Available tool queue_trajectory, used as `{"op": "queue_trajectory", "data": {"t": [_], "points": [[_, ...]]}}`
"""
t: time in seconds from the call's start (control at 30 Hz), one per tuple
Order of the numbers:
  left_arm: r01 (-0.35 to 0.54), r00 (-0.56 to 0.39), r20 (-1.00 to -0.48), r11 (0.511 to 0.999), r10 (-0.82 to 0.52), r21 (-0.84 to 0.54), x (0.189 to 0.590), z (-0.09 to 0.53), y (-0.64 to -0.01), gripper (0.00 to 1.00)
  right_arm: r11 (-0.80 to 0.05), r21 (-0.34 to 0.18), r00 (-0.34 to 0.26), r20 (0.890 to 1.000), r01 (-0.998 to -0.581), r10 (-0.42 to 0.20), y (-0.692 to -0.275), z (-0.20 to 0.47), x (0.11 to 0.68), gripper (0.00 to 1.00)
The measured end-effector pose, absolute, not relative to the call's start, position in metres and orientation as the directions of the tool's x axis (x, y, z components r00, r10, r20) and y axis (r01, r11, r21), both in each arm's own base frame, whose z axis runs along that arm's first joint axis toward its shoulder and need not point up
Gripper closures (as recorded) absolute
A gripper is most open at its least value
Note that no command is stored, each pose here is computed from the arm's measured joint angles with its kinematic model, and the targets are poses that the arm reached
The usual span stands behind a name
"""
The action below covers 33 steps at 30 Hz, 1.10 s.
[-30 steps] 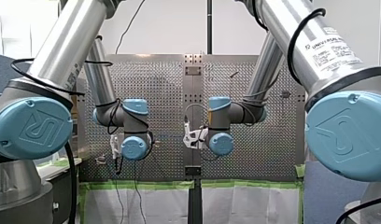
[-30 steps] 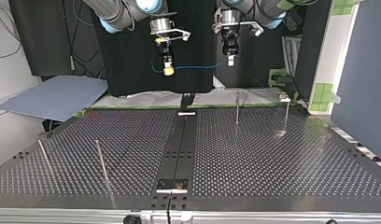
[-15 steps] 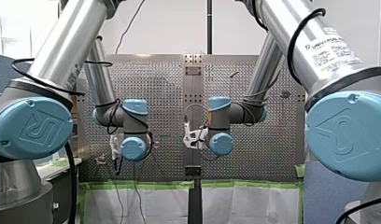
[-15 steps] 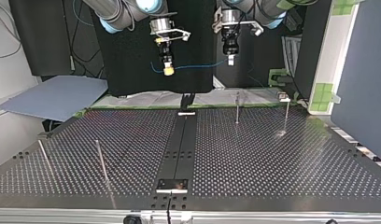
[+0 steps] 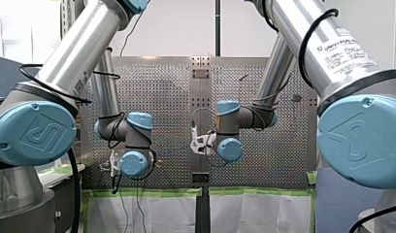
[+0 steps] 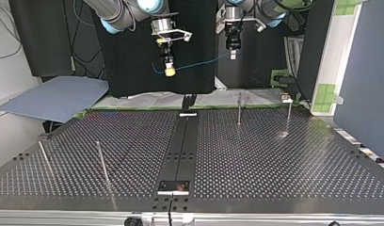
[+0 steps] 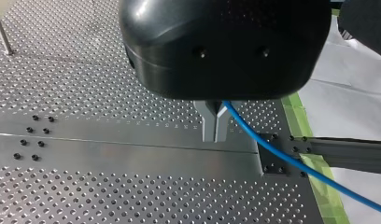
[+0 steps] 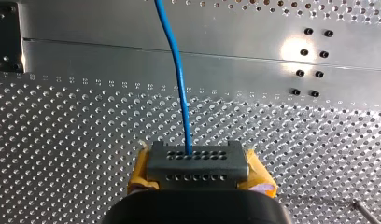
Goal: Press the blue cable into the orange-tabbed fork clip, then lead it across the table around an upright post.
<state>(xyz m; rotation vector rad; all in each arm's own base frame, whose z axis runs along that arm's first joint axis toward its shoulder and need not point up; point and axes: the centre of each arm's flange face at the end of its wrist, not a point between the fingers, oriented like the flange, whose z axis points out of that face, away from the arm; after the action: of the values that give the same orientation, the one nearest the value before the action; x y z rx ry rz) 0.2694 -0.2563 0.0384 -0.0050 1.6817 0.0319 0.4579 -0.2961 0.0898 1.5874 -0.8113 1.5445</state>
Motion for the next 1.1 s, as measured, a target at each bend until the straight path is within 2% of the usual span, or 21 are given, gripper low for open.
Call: {"op": "queue_trajectory", "data": {"t": [0.3, 0.5, 0.63, 0.87, 1.1], "points": [[-0.022, -0.112, -0.994, 1.0, 0.016, 0.019, 0.269, 0.038, -0.256, 0.99, -0.507, 0.085, 0.064, 0.996, -0.858, 0.06, -0.295, 0.088, 0.46, 1.0], [-0.022, -0.112, -0.994, 1.0, 0.016, 0.019, 0.269, 0.038, -0.256, 0.99, -0.511, 0.073, 0.08, 0.997, -0.856, 0.009, -0.281, 0.07, 0.474, 1.0], [-0.022, -0.112, -0.994, 1.0, 0.016, 0.019, 0.269, 0.038, -0.256, 0.99, -0.515, 0.092, 0.128, 0.991, -0.852, -0.033, -0.263, 0.05, 0.476, 1.0], [-0.022, -0.112, -0.994, 1.0, 0.016, 0.019, 0.269, 0.038, -0.256, 0.99, -0.51, 0.136, 0.208, 0.974, -0.849, -0.087, -0.233, 0.03, 0.475, 1.0], [-0.022, -0.113, -0.993, 1.0, 0.019, 0.022, 0.27, 0.039, -0.256, 0.99, -0.503, 0.145, 0.221, 0.971, -0.852, -0.096, -0.23, 0.028, 0.474, 1.0]]}}
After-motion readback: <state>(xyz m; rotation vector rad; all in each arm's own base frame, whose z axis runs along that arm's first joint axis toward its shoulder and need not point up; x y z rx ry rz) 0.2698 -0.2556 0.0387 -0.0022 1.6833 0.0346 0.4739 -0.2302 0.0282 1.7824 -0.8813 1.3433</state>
